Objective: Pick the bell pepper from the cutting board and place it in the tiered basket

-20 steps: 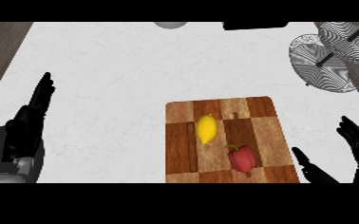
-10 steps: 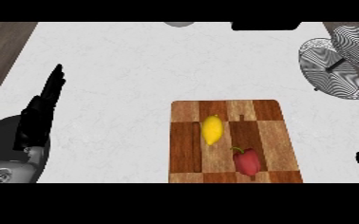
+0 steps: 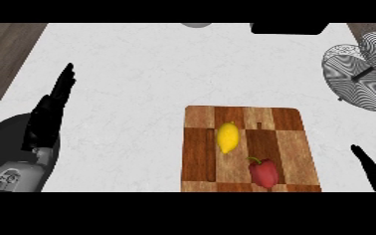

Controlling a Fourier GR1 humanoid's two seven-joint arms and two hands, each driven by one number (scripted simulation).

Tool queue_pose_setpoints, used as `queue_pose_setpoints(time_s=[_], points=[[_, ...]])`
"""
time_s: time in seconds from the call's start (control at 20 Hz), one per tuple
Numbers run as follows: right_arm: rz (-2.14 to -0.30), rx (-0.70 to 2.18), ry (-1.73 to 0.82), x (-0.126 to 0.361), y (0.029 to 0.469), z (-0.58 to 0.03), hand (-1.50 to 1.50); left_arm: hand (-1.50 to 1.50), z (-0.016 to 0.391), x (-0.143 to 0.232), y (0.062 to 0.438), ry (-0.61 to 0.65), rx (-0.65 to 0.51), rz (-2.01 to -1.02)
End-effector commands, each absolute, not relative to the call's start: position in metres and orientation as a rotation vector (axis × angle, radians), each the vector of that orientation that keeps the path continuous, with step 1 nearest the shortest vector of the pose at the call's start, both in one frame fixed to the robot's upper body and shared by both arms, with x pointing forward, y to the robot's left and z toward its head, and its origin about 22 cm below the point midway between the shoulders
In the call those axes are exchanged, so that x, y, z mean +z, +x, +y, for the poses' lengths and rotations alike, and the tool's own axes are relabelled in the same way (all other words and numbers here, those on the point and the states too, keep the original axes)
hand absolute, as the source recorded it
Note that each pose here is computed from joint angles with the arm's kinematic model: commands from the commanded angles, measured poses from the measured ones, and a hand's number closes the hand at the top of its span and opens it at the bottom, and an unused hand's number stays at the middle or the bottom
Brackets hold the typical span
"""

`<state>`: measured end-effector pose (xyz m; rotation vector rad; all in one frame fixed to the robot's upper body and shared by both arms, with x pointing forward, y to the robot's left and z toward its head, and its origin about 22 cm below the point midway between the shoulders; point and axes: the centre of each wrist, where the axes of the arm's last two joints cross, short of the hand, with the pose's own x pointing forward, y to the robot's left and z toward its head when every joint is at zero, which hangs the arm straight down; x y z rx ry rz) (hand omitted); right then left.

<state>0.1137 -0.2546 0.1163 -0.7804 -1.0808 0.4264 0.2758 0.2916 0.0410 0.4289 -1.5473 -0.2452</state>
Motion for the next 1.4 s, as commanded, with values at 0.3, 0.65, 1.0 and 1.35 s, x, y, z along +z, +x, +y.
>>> queue_pose_setpoints(time_s=[0.3,0.65,1.0,1.35], points=[[-0.891,0.514,-0.842,0.133,0.151,-0.196,-1.50,0.00,0.285,0.031,0.278,0.436,-0.238,-1.523],[-0.806,0.584,-0.846,0.101,0.155,-0.176,-1.50,0.00,0.291,0.042,0.279,0.431,-0.229,-1.520],[-0.839,0.621,-0.887,0.088,0.149,-0.157,-1.50,0.00,0.278,0.032,0.280,0.435,-0.218,-1.537],[-0.800,0.674,-0.985,0.079,0.151,-0.156,-1.50,0.00,0.299,0.031,0.278,0.427,-0.208,-1.539]])
